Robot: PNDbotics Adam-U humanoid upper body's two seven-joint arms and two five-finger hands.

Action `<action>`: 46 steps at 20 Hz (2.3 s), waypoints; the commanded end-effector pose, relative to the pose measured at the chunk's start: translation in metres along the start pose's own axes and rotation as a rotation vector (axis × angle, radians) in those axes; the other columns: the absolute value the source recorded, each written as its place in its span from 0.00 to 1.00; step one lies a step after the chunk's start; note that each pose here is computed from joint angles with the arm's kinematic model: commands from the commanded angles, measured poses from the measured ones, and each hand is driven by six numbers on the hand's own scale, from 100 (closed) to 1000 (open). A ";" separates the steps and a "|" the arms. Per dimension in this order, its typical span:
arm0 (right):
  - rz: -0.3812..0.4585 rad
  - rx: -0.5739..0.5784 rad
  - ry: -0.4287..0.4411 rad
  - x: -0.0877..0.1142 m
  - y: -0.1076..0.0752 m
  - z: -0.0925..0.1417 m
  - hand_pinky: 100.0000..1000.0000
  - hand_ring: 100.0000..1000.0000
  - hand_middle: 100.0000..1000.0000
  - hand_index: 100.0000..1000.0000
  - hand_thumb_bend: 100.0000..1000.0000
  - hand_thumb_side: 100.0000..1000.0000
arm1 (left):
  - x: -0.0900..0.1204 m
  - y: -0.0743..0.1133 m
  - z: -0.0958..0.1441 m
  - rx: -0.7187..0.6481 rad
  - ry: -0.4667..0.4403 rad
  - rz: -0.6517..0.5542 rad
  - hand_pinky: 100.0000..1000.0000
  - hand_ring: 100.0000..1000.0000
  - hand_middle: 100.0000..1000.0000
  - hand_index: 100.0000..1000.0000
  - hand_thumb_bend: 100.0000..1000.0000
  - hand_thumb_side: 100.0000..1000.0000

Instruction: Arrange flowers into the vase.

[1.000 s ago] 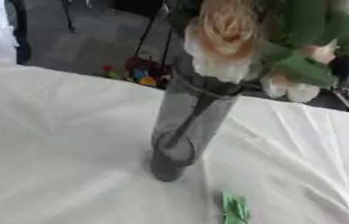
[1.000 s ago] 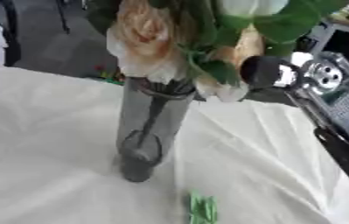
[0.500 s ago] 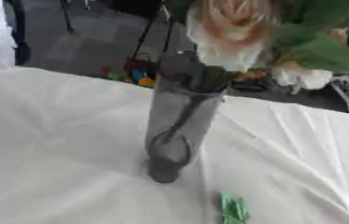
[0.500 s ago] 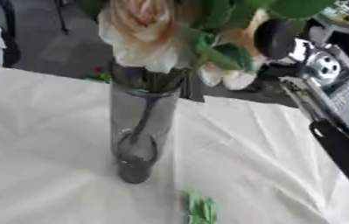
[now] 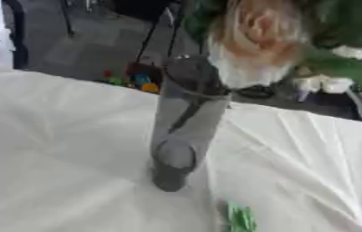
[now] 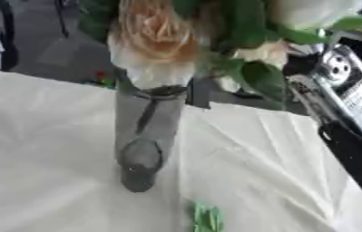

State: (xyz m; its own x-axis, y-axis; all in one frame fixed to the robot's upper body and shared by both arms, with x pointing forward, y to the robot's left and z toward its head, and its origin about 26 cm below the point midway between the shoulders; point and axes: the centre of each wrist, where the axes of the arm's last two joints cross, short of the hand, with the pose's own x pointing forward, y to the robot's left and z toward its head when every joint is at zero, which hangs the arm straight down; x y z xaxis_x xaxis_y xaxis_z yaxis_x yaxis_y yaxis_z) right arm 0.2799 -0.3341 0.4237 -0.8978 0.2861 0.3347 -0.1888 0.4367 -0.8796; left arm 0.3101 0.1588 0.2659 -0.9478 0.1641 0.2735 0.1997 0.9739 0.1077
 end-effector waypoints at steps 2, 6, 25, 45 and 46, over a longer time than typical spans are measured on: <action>0.054 0.006 0.030 0.006 -0.010 0.005 1.00 1.00 1.00 1.00 0.79 1.00 | 0.005 0.001 -0.004 -0.020 -0.021 -0.003 0.69 0.78 0.86 0.93 0.00 1.00; 0.030 -0.024 0.053 0.001 -0.009 0.007 1.00 1.00 1.00 1.00 0.69 1.00 | 0.005 0.001 -0.004 -0.022 -0.023 -0.003 0.69 0.78 0.86 0.93 0.00 1.00; 0.045 0.076 0.173 -0.011 -0.001 0.021 1.00 1.00 1.00 1.00 0.80 1.00 | 0.005 0.003 -0.004 -0.023 -0.020 -0.011 0.69 0.78 0.86 0.93 0.00 1.00; 0.052 0.046 0.125 -0.005 0.000 0.025 1.00 1.00 1.00 1.00 0.79 1.00 | 0.004 0.003 -0.003 -0.020 -0.017 -0.012 0.68 0.78 0.86 0.93 0.00 1.00; 0.046 0.038 0.108 -0.003 -0.002 0.024 1.00 1.00 1.00 1.00 0.79 1.00 | 0.004 0.003 -0.003 -0.020 -0.017 -0.011 0.68 0.78 0.86 0.93 0.00 1.00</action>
State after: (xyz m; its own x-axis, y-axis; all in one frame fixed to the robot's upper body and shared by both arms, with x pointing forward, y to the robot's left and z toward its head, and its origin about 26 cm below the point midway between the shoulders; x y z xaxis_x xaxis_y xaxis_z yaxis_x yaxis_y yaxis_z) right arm 0.2824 -0.3578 0.4029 -0.8451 0.3969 0.3583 -0.1908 0.4021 -0.8955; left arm 0.3103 0.1604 0.2660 -0.9475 0.1598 0.2769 0.1981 0.9733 0.1161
